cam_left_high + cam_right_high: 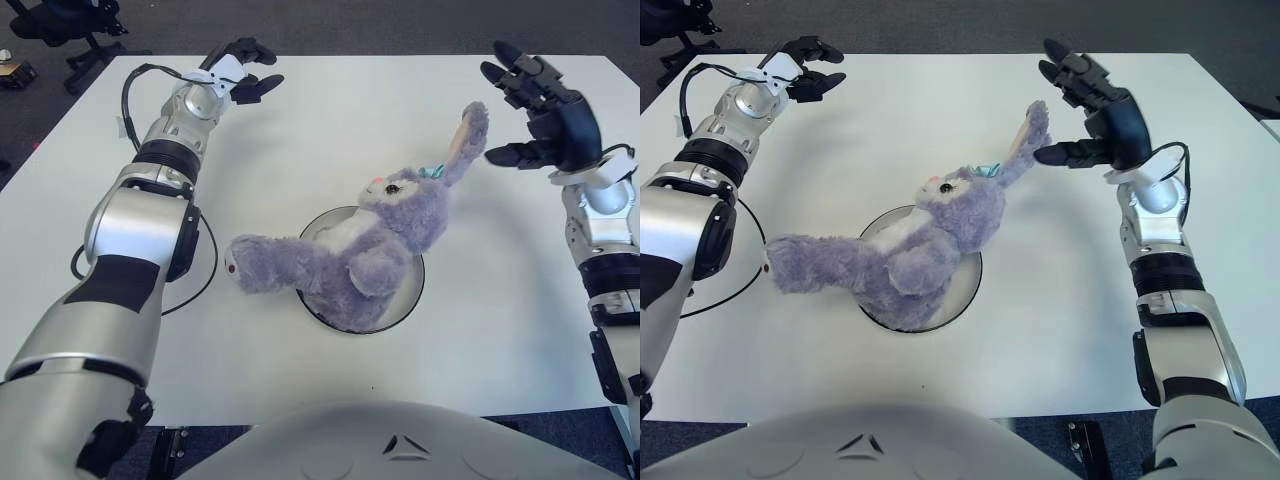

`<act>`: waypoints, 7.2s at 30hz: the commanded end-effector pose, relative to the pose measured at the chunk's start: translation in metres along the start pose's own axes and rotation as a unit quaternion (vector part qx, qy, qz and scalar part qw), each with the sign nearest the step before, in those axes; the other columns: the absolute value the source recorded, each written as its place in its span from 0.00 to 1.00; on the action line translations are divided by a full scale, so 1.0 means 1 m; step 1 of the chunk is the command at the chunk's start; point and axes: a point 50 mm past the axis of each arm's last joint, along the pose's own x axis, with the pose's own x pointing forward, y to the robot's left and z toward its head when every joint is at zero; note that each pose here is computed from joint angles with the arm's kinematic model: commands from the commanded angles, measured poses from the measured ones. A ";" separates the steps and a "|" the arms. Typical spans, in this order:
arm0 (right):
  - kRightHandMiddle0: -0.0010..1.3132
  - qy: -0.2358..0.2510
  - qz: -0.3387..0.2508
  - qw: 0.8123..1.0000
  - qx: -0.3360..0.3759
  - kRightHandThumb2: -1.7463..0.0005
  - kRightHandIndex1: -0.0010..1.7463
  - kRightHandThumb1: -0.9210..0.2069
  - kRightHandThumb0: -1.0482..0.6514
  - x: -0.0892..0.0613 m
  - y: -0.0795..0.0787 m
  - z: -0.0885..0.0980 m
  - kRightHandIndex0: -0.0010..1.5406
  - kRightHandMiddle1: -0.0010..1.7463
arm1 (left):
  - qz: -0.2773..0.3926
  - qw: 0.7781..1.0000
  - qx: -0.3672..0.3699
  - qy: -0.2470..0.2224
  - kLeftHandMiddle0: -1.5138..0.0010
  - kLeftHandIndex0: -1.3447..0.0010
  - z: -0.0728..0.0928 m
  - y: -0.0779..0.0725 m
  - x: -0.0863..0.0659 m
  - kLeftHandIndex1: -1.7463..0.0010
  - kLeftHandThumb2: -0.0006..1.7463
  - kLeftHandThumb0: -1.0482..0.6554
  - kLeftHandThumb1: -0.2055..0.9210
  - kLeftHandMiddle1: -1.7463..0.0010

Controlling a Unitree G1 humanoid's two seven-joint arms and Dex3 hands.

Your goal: Put the doll into the plate.

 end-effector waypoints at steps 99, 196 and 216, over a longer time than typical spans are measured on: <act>0.26 0.159 -0.335 0.922 0.110 0.39 0.91 0.38 0.61 -0.022 0.062 -0.100 0.33 1.00 | 0.250 0.852 -0.451 -0.090 0.60 0.82 -0.064 -0.042 -0.137 0.00 0.33 0.41 0.96 0.00; 0.27 0.181 -0.201 0.961 -0.064 0.52 1.00 0.22 0.39 -0.066 0.092 -0.091 0.59 1.00 | 0.110 0.881 -0.457 -0.046 0.56 0.84 -0.056 -0.052 -0.147 0.00 0.29 0.41 1.00 0.00; 0.27 0.190 -0.193 0.960 -0.065 0.52 1.00 0.22 0.39 -0.065 0.092 -0.089 0.59 1.00 | 0.100 0.883 -0.455 -0.048 0.54 0.84 -0.054 -0.053 -0.147 0.00 0.29 0.41 1.00 0.00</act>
